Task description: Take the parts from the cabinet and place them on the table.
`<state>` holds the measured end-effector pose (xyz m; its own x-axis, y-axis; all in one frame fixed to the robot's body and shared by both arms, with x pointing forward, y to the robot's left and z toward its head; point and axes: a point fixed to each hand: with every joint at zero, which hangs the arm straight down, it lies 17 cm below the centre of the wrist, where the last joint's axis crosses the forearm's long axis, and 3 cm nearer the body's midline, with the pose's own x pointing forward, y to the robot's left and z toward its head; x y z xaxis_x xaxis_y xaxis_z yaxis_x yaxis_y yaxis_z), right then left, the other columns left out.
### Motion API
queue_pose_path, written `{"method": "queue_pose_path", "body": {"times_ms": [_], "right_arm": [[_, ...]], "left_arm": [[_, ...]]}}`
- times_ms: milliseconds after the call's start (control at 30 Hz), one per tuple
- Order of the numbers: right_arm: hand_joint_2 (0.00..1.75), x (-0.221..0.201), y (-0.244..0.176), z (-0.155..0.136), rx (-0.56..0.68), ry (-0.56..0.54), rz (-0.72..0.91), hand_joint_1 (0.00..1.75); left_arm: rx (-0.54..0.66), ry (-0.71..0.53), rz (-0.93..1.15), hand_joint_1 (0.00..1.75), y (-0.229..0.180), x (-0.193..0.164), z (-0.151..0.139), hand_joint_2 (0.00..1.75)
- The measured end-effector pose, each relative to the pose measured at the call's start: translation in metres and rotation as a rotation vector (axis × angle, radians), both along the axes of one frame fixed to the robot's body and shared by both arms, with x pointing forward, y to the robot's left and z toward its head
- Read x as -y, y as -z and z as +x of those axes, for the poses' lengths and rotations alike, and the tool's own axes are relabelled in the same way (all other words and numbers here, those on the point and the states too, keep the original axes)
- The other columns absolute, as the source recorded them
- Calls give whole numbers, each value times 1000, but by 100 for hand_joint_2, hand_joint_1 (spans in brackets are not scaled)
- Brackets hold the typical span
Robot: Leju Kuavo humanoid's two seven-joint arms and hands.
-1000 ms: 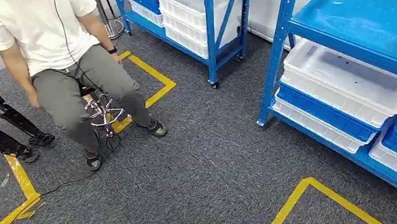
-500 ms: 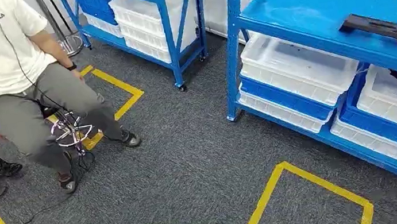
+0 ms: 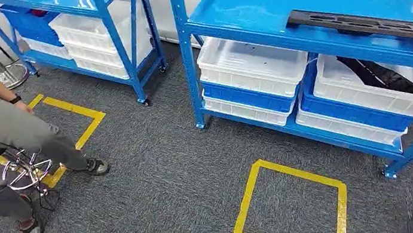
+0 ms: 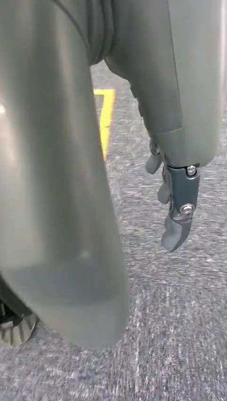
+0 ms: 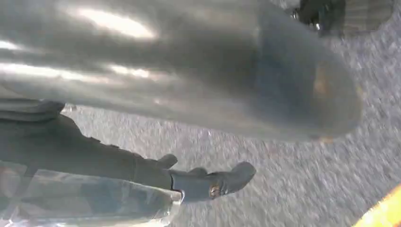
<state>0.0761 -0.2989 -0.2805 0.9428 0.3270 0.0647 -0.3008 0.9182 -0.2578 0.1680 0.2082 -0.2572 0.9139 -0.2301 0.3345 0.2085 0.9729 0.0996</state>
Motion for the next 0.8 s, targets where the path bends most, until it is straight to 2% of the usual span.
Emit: {"method": "queue_pose_path", "body": {"times_ms": [633,800], "right_arm": [[0,8,0,-1,-4,-8,-14,0],[0,9,-1,3,2,-10,-16,0]], "left_arm": [[8,3,-10,0,-3,6,7,0],[-2,7,-16,0,-1,8,0,0]]}}
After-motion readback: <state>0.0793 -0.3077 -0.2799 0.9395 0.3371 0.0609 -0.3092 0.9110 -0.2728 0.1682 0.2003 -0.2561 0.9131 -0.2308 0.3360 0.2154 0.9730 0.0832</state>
